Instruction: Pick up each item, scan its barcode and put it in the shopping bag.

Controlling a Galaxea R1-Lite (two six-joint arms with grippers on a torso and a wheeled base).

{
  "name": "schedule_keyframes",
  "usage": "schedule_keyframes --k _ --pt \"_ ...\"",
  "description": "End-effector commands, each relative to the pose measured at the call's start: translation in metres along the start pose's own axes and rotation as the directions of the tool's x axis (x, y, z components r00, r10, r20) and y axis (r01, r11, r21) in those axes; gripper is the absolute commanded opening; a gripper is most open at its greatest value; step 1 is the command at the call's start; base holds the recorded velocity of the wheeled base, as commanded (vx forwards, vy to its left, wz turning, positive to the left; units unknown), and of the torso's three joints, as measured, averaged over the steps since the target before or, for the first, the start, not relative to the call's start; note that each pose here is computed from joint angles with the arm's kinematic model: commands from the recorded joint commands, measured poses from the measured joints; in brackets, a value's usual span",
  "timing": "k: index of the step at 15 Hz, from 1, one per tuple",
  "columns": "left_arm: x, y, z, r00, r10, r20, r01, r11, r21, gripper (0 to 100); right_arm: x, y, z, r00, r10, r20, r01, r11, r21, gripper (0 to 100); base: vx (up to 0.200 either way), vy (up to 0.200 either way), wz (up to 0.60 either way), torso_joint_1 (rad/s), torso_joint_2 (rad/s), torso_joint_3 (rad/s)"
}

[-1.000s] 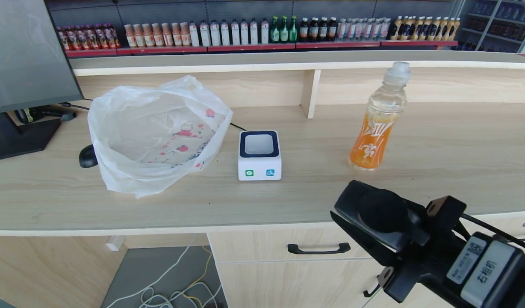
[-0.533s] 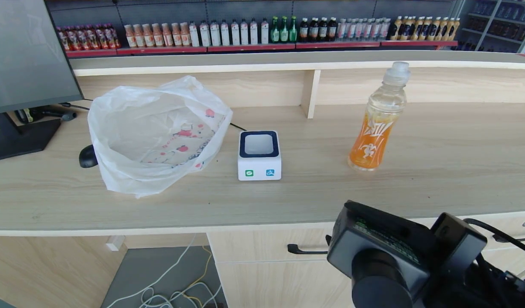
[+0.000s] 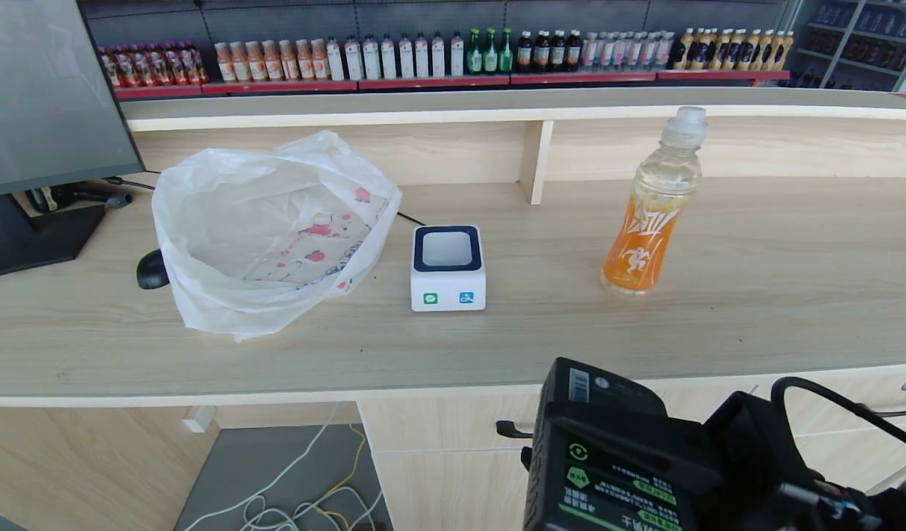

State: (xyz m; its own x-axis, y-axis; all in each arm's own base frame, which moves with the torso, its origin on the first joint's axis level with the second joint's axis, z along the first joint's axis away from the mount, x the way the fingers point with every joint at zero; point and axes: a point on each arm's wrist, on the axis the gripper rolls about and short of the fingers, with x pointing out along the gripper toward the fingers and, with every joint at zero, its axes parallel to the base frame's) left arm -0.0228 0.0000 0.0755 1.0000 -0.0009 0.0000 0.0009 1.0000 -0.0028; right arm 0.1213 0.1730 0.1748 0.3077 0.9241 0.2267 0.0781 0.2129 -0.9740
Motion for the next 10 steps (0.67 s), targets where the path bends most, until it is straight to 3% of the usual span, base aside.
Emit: schedule_keyframes --k 1,6,10 --pt "0.0 0.0 0.0 1.0 0.001 0.0 -0.001 1.0 0.0 100 0.0027 0.0013 -0.0016 1.0 0.005 0.025 -0.004 0.999 -0.052 0 0.0 0.0 0.0 0.0 0.0 0.0" --pt "0.0 0.0 0.0 1.0 -0.001 0.0 0.001 1.0 0.0 100 0.0059 -0.0058 -0.0037 0.994 -0.02 0.104 0.042 0.976 -0.215 0 0.0 0.0 0.0 0.0 0.0 0.0" --pt "0.0 0.0 0.0 1.0 0.001 0.0 -0.001 1.0 0.0 100 0.007 -0.0079 -0.0037 0.991 -0.027 0.131 0.059 0.967 -0.248 0 0.0 0.0 0.0 0.0 0.0 0.0"
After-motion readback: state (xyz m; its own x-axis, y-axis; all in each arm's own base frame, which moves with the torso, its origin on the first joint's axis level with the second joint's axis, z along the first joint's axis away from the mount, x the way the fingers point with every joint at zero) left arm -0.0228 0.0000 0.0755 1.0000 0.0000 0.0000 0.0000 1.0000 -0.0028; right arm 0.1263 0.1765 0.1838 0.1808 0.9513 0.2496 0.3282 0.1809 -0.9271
